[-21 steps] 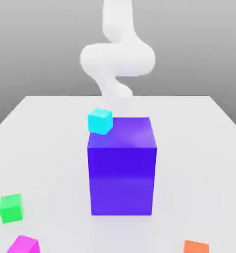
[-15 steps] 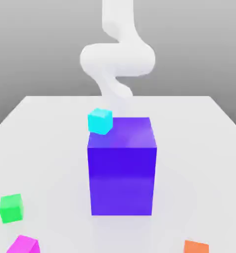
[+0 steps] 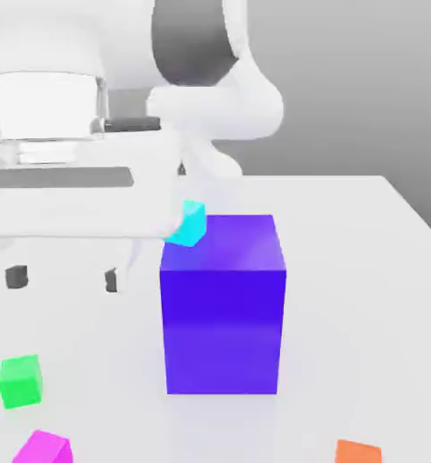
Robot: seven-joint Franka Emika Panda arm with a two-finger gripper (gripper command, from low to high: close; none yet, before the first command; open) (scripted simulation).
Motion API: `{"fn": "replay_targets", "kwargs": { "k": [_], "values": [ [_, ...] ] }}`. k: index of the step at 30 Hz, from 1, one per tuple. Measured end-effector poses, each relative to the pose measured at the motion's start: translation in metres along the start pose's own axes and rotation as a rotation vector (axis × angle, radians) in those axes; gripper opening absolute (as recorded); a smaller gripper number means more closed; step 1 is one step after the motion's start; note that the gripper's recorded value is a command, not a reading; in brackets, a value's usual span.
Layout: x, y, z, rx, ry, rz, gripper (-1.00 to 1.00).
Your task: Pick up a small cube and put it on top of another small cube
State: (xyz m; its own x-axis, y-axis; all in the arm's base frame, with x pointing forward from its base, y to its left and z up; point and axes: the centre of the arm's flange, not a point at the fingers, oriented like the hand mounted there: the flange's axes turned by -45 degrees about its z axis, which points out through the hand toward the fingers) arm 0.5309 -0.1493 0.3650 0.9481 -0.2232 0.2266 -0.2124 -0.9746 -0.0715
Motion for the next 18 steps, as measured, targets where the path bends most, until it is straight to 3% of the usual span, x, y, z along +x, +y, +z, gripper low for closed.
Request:
{"fn": "replay_targets", "kwargs": {
  "k": [9,13,14,18],
  "values": [
    [-0.039,0.068,0.146,-0.072,-0.203,0.074,0.00],
    [-0.055,0.079,0.205,-0.082,-0.224,0.080,0.00],
    [-0.059,0.080,0.217,-0.082,-0.225,0.081,-1.00],
    [-0.059,0.080,0.217,-0.081,-0.225,0.081,-1.00]
  ]
}}
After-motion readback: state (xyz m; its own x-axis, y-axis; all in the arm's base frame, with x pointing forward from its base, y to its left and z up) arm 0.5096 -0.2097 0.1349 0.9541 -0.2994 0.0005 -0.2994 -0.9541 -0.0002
